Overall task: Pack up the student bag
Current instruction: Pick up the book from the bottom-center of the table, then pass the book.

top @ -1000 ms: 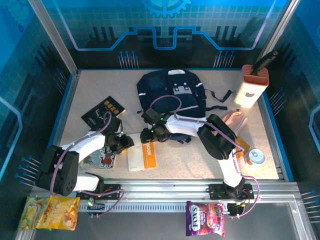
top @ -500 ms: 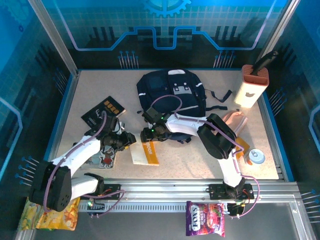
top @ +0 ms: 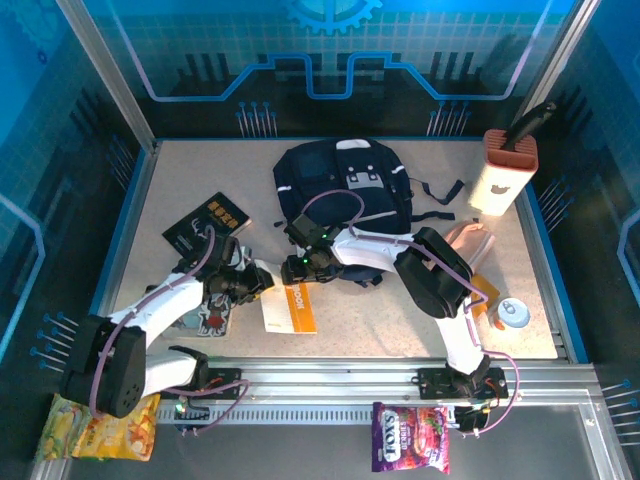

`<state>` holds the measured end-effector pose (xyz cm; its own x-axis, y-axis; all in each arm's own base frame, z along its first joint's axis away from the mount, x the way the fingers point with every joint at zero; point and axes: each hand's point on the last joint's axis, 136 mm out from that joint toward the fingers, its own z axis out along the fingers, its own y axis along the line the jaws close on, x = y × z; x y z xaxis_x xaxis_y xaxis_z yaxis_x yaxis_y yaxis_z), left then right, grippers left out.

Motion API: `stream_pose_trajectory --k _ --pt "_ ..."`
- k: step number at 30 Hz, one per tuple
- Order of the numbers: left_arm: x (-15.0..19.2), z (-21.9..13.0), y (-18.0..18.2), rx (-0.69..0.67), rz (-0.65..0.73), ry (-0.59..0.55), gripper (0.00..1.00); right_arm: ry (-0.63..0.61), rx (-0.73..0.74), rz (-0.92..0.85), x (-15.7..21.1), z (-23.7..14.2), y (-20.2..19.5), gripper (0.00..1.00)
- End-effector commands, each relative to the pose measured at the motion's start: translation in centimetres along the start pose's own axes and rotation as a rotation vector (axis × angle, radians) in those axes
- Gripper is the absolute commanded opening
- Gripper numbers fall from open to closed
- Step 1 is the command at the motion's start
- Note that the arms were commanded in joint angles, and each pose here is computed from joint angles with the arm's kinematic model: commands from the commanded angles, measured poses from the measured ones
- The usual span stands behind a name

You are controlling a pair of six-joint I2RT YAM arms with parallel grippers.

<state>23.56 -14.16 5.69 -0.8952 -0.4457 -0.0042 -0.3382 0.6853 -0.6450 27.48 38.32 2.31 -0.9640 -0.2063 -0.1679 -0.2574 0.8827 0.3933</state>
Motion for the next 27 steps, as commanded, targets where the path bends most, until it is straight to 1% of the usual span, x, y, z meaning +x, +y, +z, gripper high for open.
stream_pose_trajectory --k 1,4,6,9,11,14,16,17,19,23,27 --pt "0.0 -0.2 0.3 -0.034 -0.001 -0.002 0.15 0.052 0.071 0.017 1.6 1.3 -2.4 0.52" --pt "-0.6 -0.8 -0.1 -0.047 0.007 -0.026 0.05 -0.017 0.018 -0.021 0.1 -0.9 -0.7 0.53" --pt "-1.1 -1.6 -0.4 -0.060 0.019 -0.055 0.00 -0.083 -0.034 -0.051 -1.3 -3.1 0.8 0.55" --pt "-1.8 -3.1 -1.3 -0.073 0.039 -0.103 0.00 -0.192 -0.100 -0.075 -2.9 -7.0 2.2 0.59" --pt "-2.6 -4.5 -2.2 -0.070 0.053 -0.156 0.00 -0.281 -0.151 -0.070 -3.9 -9.9 2.5 0.63" --pt "-4.3 -6.8 -4.0 -0.038 0.057 -0.257 0.00 -0.379 -0.227 -0.013 -4.8 -13.3 1.6 0.69" --pt "-5.6 -8.4 -5.4 -0.008 0.034 -0.337 0.00 -0.440 -0.270 0.029 -5.4 -15.4 0.5 0.73" --pt "-6.3 -9.1 -6.6 0.029 0.025 -0.371 0.00 -0.471 -0.290 0.052 -5.6 -16.3 -0.1 0.74" --pt "-7.7 -10.4 -9.4 0.130 0.020 -0.434 0.00 -0.528 -0.318 0.102 -5.9 -17.9 -1.3 0.80" --pt "-10.6 -12.2 -13.8 0.328 -0.060 -0.535 0.00 -0.601 -0.418 0.189 -6.3 -20.5 -2.0 0.88" --pt "-12.9 -13.0 -16.7 0.495 -0.143 -0.581 0.00 -0.644 -0.553 0.284 -6.8 -22.2 -2.1 0.94"
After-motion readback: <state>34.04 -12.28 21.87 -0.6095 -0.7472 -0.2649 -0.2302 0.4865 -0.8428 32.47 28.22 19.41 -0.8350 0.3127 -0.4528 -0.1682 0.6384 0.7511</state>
